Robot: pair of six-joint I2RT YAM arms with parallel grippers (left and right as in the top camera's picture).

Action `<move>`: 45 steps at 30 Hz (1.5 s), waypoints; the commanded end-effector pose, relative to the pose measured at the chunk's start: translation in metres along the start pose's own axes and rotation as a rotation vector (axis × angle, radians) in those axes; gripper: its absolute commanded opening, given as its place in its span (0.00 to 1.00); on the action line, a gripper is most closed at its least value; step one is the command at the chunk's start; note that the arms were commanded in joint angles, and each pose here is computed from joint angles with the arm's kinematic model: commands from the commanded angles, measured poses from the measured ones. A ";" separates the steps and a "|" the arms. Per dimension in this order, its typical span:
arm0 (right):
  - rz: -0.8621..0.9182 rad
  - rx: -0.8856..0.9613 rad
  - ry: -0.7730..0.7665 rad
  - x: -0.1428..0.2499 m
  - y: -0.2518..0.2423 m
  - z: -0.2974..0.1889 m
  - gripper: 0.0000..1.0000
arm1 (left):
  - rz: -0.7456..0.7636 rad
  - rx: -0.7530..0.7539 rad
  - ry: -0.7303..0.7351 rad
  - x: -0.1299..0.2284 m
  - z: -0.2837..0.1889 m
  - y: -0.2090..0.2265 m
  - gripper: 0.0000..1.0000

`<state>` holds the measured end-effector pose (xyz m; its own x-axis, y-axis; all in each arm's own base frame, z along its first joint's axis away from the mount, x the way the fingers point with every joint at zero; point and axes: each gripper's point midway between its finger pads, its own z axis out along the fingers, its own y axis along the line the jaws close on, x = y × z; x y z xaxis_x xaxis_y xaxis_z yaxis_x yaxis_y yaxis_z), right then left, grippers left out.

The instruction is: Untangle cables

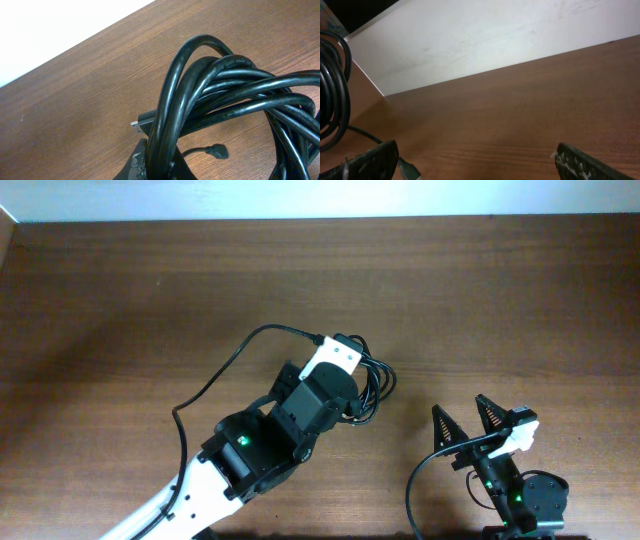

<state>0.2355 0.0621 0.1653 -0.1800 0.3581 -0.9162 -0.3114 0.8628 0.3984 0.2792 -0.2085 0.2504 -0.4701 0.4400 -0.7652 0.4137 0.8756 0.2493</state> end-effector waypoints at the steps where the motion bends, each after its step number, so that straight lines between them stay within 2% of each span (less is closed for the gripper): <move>1: 0.010 0.017 -0.001 0.001 -0.004 0.000 0.99 | -0.042 -0.021 -0.035 -0.008 -0.008 0.008 0.00; 45: 0.010 0.017 -0.001 0.001 -0.004 0.000 0.99 | -0.035 -0.010 -0.022 -0.005 -0.006 0.005 0.00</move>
<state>0.2355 0.0620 0.1653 -0.1796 0.3575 -0.9165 -0.3112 0.8632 0.3976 0.2791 -0.2083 0.2503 -0.4728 0.4356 -0.7660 0.4113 0.8779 0.2453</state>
